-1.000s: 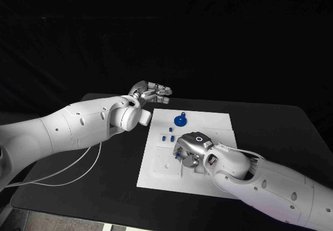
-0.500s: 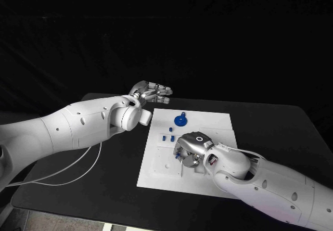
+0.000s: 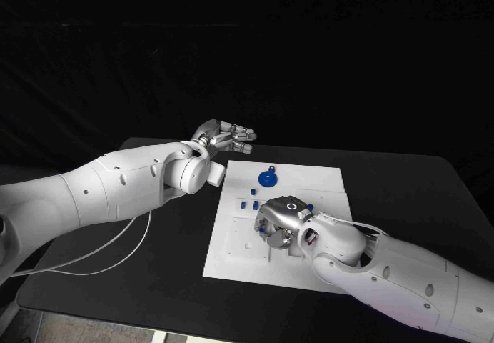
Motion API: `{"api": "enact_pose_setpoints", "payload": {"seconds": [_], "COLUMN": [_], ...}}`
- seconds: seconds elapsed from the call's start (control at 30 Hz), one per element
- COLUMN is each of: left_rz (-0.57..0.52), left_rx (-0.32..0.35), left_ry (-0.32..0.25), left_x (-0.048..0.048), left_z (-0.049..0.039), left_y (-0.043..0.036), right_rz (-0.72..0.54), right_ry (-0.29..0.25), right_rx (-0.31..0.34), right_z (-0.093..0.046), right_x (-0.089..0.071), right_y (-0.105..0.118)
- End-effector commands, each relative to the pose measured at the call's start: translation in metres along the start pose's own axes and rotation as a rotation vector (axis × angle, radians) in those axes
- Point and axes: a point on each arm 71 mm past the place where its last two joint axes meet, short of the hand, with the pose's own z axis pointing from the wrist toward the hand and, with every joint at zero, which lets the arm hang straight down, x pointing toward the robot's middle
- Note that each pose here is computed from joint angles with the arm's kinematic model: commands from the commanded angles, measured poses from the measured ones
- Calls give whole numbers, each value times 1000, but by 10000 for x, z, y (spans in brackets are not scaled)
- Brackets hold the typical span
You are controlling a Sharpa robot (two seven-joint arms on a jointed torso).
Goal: Assemble the parts on the task board
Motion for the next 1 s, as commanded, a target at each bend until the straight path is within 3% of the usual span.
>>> {"api": "enact_pose_setpoints", "payload": {"seconds": [0.03, 0.4, 0.73, 1.0], "left_rz": [-9, -9, -9, -8], "left_rx": [5, -1, -4, -4], "left_ry": [15, 18, 18, 11], "left_x": [22, 18, 11, -20], "left_z": [5, 2, 1, -10], "left_y": [-17, -12, -9, -5], "right_rz": [-11, 14, 57, 105], "right_ry": [45, 43, -34, -90], "right_rx": [10, 22, 42, 54], "right_z": [-4, -15, -62, -198], "right_x": [75, 95, 34, -73], "right_y": [-8, -53, -103, -174]}}
